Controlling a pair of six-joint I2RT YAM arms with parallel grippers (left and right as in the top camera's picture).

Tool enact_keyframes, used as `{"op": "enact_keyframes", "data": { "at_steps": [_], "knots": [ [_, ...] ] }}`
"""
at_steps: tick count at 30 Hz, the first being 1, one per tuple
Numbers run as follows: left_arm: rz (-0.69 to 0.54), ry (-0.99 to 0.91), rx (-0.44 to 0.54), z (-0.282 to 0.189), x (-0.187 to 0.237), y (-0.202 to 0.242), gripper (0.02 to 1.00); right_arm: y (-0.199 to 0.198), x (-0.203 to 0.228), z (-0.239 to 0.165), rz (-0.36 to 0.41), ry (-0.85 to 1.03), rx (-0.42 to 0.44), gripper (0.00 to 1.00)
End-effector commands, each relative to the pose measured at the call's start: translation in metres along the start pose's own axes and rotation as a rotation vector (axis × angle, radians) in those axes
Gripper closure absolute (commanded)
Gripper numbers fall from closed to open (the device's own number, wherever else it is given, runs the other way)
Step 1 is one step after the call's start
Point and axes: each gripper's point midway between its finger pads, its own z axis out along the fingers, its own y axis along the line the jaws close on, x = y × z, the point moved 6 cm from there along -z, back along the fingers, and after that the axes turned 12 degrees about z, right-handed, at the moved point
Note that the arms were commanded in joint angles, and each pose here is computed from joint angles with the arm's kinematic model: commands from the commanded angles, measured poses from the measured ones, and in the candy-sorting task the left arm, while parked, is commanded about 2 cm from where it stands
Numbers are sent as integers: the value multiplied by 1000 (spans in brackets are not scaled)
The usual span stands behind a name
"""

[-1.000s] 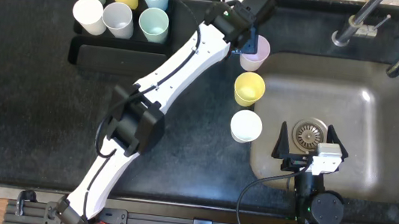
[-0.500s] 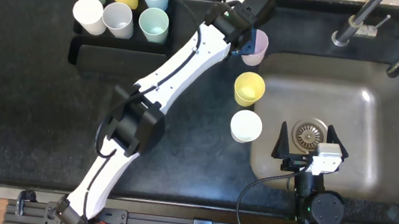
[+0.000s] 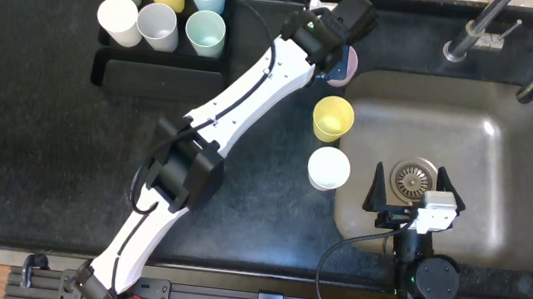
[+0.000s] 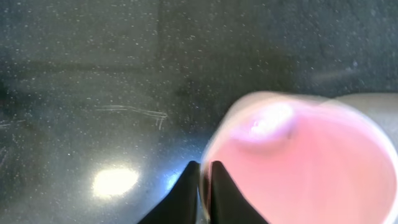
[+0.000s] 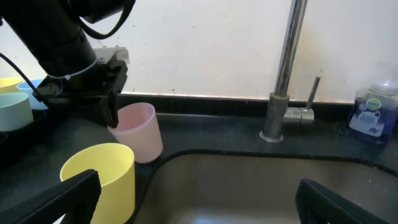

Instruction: Store Cups

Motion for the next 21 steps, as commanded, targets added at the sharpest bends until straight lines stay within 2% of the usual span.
{"op": "enact_keyframes", "data": {
  "at_steps": [1, 7, 12, 17, 21],
  "knots": [
    [5, 4, 17, 2, 1, -6, 985, -1, 3, 0, 0, -2, 2, 5],
    [5, -8, 20, -6, -3, -4, 985, -1, 3, 0, 0, -2, 2, 3],
    [35, -102, 32, -54, -24, 11, 985, -1, 3, 0, 0, -2, 2, 3],
    [-5, -222, -18, -131, -45, 59, 985, -1, 3, 0, 0, -2, 2, 5],
    [-64, -290, -88, -191, -44, 120, 985, -1, 3, 0, 0, -2, 2, 3]
  ]
}}
